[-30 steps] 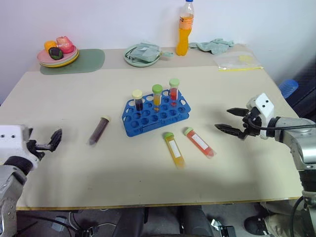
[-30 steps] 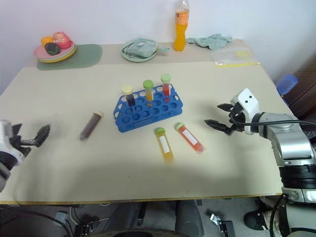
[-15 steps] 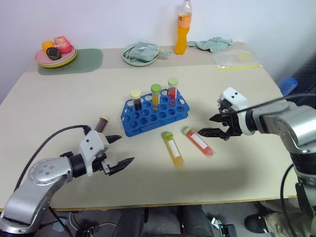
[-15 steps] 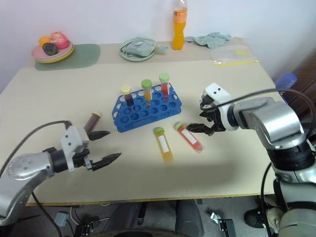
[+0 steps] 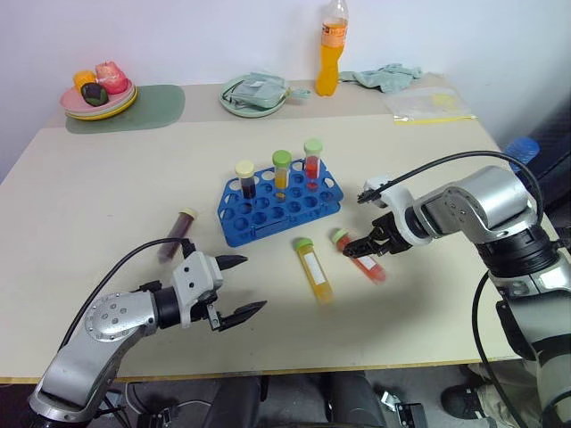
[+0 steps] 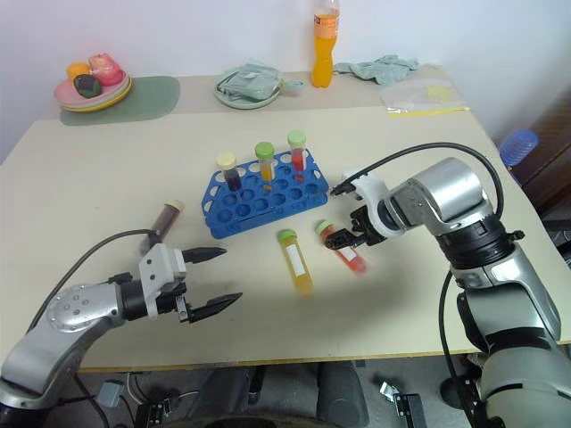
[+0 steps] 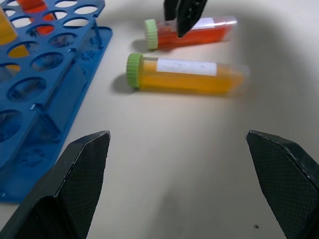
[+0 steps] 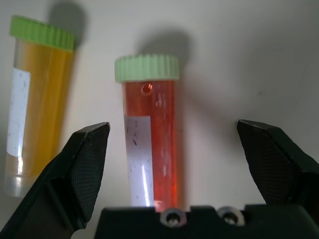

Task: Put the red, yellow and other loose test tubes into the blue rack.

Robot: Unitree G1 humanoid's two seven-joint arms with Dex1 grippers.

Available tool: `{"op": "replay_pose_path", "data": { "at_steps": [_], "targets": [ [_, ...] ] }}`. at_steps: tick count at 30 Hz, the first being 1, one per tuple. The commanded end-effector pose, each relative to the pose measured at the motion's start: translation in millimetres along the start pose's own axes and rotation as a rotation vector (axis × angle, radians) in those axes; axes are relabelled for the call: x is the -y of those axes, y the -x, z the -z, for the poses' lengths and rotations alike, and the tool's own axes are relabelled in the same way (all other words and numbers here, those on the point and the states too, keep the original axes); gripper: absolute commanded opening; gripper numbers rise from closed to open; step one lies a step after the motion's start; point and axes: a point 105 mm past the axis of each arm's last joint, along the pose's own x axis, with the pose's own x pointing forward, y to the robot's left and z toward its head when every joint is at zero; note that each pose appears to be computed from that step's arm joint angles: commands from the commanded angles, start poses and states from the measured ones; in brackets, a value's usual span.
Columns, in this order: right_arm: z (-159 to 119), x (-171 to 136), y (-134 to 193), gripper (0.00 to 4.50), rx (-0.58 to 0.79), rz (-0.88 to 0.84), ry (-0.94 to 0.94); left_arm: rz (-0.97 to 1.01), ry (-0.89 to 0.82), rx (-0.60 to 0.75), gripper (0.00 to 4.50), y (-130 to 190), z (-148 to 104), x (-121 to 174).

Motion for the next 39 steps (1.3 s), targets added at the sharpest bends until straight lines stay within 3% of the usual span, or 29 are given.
{"op": "replay_pose_path", "data": {
  "at_steps": [1, 5, 6, 10, 12, 15, 19, 23, 25, 29, 39],
  "targets": [
    [-7, -7, 4, 3.14, 0.006, -0.016, 0.021, 0.018, -0.036, 0.031, 4.50, 0, -9, 7],
    [-11, -11, 7, 1.06, 0.017, -0.030, 0.026, 0.014, -0.034, 0.029, 4.50, -1, -8, 7],
    [-12, -11, 8, 0.74, 0.019, -0.028, 0.030, 0.012, -0.033, 0.027, 4.50, -1, -7, 7],
    [-19, -19, 17, 0.70, 0.129, -0.023, 0.132, -0.066, -0.012, 0.017, 4.50, 5, -3, -5],
    [-32, -28, 27, 0.70, 0.308, 0.005, 0.331, -0.144, 0.020, 0.030, 4.50, 9, -1, -17],
    [-52, -52, 46, 0.70, 0.689, -0.009, 0.614, -0.273, 0.070, 0.064, 4.50, 13, 4, -32],
    [-67, -45, 53, 0.70, 0.996, 0.070, 0.497, -0.434, 0.124, 0.172, 4.50, 14, 0, -49],
    [-75, -44, 50, 0.70, 1.162, 0.171, 0.455, -0.489, 0.134, 0.213, 4.50, 13, -1, -56],
    [-86, -39, 40, 0.70, 1.270, 0.235, 0.329, -0.490, 0.144, 0.245, 4.50, 7, -4, -58],
    [-95, -44, 14, 0.70, 1.338, 0.275, 0.227, -0.505, 0.147, 0.288, 4.50, -1, -9, -61],
    [-102, -28, -1, 0.70, 1.370, 0.329, 0.131, -0.480, 0.152, 0.343, 4.50, -6, -20, -56]
  ]
}}
